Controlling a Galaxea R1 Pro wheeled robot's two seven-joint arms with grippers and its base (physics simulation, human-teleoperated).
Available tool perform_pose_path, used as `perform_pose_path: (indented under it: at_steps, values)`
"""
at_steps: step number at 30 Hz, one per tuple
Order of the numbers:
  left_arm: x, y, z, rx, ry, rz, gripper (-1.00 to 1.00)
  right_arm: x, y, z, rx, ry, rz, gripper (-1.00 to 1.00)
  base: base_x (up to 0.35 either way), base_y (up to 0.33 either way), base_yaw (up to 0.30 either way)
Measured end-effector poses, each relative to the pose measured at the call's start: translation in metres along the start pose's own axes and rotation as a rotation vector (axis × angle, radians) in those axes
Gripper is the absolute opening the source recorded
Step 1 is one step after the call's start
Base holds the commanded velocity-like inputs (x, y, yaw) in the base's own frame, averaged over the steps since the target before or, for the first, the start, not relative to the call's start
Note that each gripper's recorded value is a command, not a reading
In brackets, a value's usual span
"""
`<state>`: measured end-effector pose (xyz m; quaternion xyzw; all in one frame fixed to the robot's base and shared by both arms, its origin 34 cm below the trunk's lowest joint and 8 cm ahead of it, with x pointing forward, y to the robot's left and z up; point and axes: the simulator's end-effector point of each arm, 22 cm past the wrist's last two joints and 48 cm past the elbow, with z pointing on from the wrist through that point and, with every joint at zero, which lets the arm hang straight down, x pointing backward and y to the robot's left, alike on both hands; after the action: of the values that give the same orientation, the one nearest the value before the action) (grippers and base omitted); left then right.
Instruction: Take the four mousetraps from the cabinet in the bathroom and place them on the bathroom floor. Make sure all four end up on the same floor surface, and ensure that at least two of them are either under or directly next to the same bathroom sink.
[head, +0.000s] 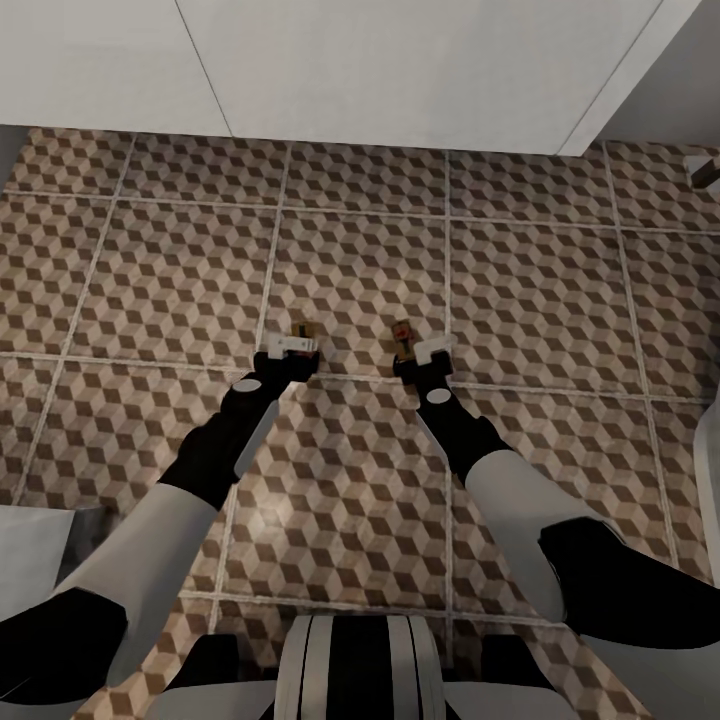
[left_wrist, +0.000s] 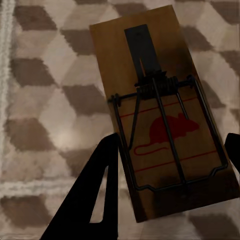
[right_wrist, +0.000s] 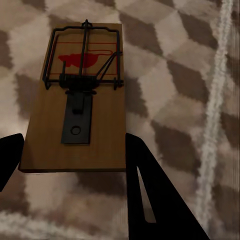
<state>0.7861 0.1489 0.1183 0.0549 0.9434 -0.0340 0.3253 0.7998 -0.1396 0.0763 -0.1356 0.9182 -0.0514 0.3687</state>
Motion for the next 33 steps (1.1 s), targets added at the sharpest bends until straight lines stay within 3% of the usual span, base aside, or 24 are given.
perform_pose_path:
  at_steps: [3,9,17,22,27,33]
  values:
    - [0.006,0.002,0.001,-0.015,0.011,0.006,-1.0,-0.003,-0.009,0.0,0.039,-0.009,0.001,-1.0,0.0,0.0,0.0]
    - [-0.01,0.021,-0.003,-0.099,-0.024,0.003,-1.0,-0.014,-0.025,-0.002,0.113,-0.057,0.016,-1.0,0.0,0.0,0.0]
    - [-0.018,0.027,-0.006,-0.116,-0.042,0.001,-1.0,-0.016,-0.027,-0.002,0.121,-0.067,0.025,-1.0,0.0,0.0,0.0]
    - [-0.018,0.026,-0.006,-0.111,-0.04,-0.004,-1.0,-0.006,-0.024,-0.001,0.108,-0.022,0.013,-1.0,0.0,0.0,0.0]
    - [0.009,0.01,0.001,-0.067,0.026,-0.009,-1.0,-0.005,-0.022,0.001,0.084,0.03,0.0,-1.0,0.0,0.0,0.0]
    - [0.03,-0.008,0.005,-0.041,0.126,-0.001,-1.0,-0.044,-0.037,0.01,0.099,0.036,-0.013,-1.0,0.0,0.0,0.0]
